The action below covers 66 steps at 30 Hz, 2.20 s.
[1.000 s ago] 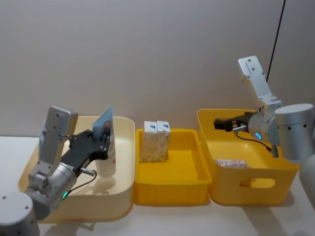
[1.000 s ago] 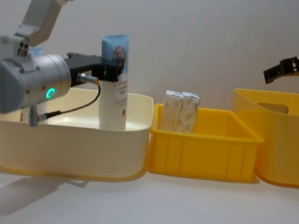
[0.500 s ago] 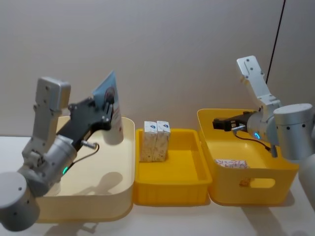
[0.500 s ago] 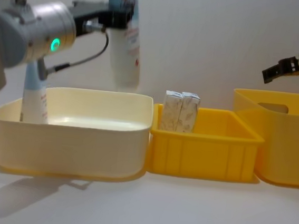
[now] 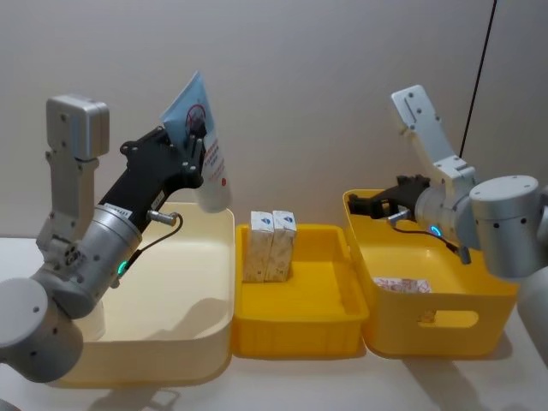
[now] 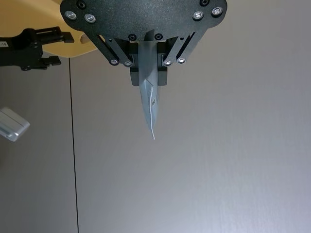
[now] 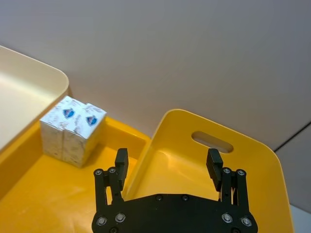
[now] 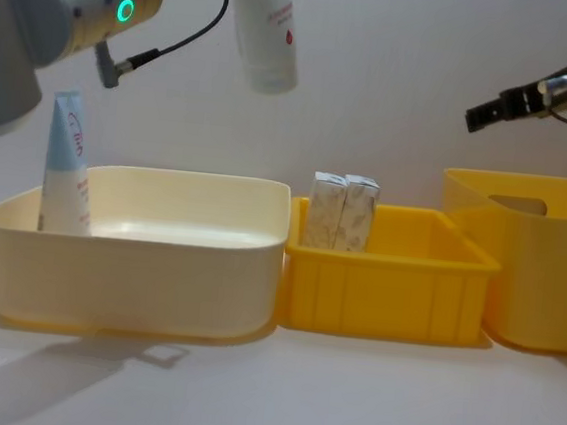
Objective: Bimanual collaborative sorting of washing and personal care products
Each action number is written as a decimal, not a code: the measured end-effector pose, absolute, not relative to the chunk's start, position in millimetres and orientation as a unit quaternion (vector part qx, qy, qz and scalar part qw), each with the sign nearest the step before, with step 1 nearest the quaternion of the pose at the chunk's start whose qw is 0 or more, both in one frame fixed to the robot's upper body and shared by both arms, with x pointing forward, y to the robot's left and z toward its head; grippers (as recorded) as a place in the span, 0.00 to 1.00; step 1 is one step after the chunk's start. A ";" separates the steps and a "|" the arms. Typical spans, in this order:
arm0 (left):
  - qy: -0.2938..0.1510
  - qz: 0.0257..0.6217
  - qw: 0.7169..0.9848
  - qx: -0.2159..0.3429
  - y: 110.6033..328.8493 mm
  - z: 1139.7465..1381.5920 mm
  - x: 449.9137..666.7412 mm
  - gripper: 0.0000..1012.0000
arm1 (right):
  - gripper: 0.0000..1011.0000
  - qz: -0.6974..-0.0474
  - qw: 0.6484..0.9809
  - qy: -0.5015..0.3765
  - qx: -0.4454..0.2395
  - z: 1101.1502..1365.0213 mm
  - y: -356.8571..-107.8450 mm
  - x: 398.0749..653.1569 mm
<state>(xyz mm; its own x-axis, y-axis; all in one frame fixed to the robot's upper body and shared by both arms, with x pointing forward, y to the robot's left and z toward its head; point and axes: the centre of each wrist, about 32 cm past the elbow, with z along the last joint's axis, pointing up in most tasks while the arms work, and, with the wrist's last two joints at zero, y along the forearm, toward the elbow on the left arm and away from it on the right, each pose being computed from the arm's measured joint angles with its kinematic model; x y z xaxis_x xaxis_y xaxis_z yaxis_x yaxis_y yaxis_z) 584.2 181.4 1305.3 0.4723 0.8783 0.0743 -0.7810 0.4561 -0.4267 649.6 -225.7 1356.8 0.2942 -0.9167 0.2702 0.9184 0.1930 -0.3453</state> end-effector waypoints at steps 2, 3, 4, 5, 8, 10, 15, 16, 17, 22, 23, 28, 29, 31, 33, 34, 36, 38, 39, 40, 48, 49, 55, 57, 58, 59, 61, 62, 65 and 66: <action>-0.142 0.495 0.839 -0.175 179.4 1306.2 582.9 0.19 | 0.99 -0.583 0.781 -0.010 -0.222 1357.8 -224.8 648.7; -0.141 0.495 0.839 -0.176 178.8 1306.4 582.5 0.19 | 0.99 -0.580 0.784 -0.012 -0.221 1358.1 -224.6 648.4; -0.141 0.496 0.838 -0.179 178.0 1306.7 582.0 0.19 | 0.99 -0.572 0.791 -0.017 -0.219 1358.8 -224.1 647.8; -0.139 0.497 0.837 -0.181 176.9 1306.8 581.2 0.19 | 0.99 -0.568 0.794 -0.020 -0.218 1359.2 -223.7 647.4; -0.137 0.499 0.835 -0.187 174.2 1307.7 579.5 0.19 | 0.99 -0.551 0.806 -0.028 -0.213 1360.7 -222.9 646.3; -0.136 0.500 0.834 -0.190 172.3 1308.1 578.2 0.19 | 0.99 -0.543 0.812 -0.033 -0.210 1361.5 -222.4 645.6; -0.135 0.502 0.832 -0.193 169.9 1308.8 576.1 0.19 | 0.99 -0.511 0.834 -0.046 -0.202 1363.4 -220.7 643.9; -0.134 0.502 0.832 -0.193 169.4 1309.0 575.7 0.19 | 0.99 -0.501 0.841 -0.050 -0.200 1364.1 -220.2 643.5; -0.134 0.503 0.832 -0.194 168.7 1309.1 574.9 0.19 | 0.99 -0.501 0.841 -0.050 -0.200 1364.1 -220.2 643.5; -0.133 0.506 0.830 -0.195 167.0 1309.4 572.8 0.19 | 0.99 -0.471 0.858 -0.064 -0.195 1365.9 -219.8 644.1; -0.133 0.506 0.829 -0.195 166.6 1309.5 572.3 0.19 | 0.99 -0.467 0.860 -0.065 -0.195 1365.6 -219.6 644.3; -0.132 0.510 0.827 -0.196 165.0 1309.8 569.8 0.19 | 0.99 -0.452 0.865 -0.074 -0.204 1364.4 -215.8 645.6; -0.132 0.511 0.826 -0.196 164.9 1309.6 569.6 0.19 | 0.99 -0.449 0.866 -0.076 -0.207 1364.2 -214.9 645.9; -0.131 0.513 0.826 -0.195 164.3 1309.6 568.7 0.19 | 0.99 -0.442 0.868 -0.081 -0.213 1363.7 -212.6 646.5; -0.131 0.514 0.825 -0.195 163.8 1309.4 568.3 0.19 | 0.99 -0.436 0.870 -0.083 -0.216 1363.4 -211.5 647.0; -0.131 0.515 0.824 -0.195 163.3 1309.5 567.9 0.19 | 0.99 -0.434 0.870 -0.084 -0.217 1363.3 -210.9 647.3; -0.130 0.516 0.824 -0.194 162.8 1309.1 567.7 0.19 | 0.99 -0.424 0.874 -0.087 -0.222 1363.0 -209.6 648.3; -0.130 0.516 0.824 -0.194 162.3 1309.1 567.5 0.19 | 0.99 -0.412 0.878 -0.090 -0.226 1363.0 -208.0 649.2; -0.130 0.517 0.824 -0.194 161.7 1309.2 567.5 0.19 | 0.99 -0.408 0.880 -0.091 -0.228 1363.0 -207.5 649.7; -0.130 0.517 0.824 -0.194 161.5 1309.2 567.5 0.19 | 0.99 -0.400 0.882 -0.092 -0.230 1363.3 -206.7 650.4; -0.130 0.519 0.823 -0.192 159.6 1308.8 567.8 0.19 | 0.99 -0.355 0.898 -0.099 -0.240 1366.5 -203.8 654.7; -0.130 0.519 0.823 -0.192 159.3 1308.8 567.9 0.19 | 0.99 -0.347 0.901 -0.099 -0.241 1367.2 -203.4 655.3; -0.130 0.521 0.822 -0.191 158.7 1308.8 568.1 0.19 | 0.99 -0.307 0.914 -0.107 -0.243 1373.3 -201.6 659.2; -0.129 0.522 0.822 -0.190 158.5 1308.7 568.1 0.19 | 0.99 -0.292 0.919 -0.110 -0.241 1376.1 -200.9 660.5; -0.129 0.522 0.822 -0.190 158.4 1308.3 568.1 0.19 | 0.99 -0.284 0.922 -0.113 -0.240 1377.8 -200.4 661.0; -0.129 0.522 0.822 -0.190 158.4 1308.3 568.1 0.19 | 0.99 -0.284 0.922 -0.113 -0.240 1377.8 -200.4 661.0; -0.128 0.523 0.821 -0.189 158.4 1307.9 568.1 0.19 | 0.99 -0.275 0.924 -0.117 -0.238 1380.4 -199.5 661.4; -0.128 0.523 0.821 -0.189 158.2 1307.8 568.1 0.19 | 0.99 -0.272 0.925 -0.118 -0.237 1381.2 -199.3 661.5; -0.127 0.524 0.821 -0.188 157.9 1307.5 568.3 0.19 | 0.99 -0.263 0.928 -0.123 -0.234 1383.8 -198.0 661.7; -0.127 0.524 0.821 -0.188 157.8 1307.4 568.4 0.19 | 0.99 -0.260 0.929 -0.126 -0.232 1384.9 -197.5 661.7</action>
<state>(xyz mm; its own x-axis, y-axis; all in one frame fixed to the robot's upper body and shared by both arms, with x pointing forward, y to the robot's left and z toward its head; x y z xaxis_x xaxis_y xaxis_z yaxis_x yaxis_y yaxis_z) 568.4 157.8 1307.4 0.4190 0.9079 0.0107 -0.8127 0.3802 -0.4415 661.7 -197.5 1384.9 0.8333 -0.4240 0.3547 0.5410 0.7572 -0.3660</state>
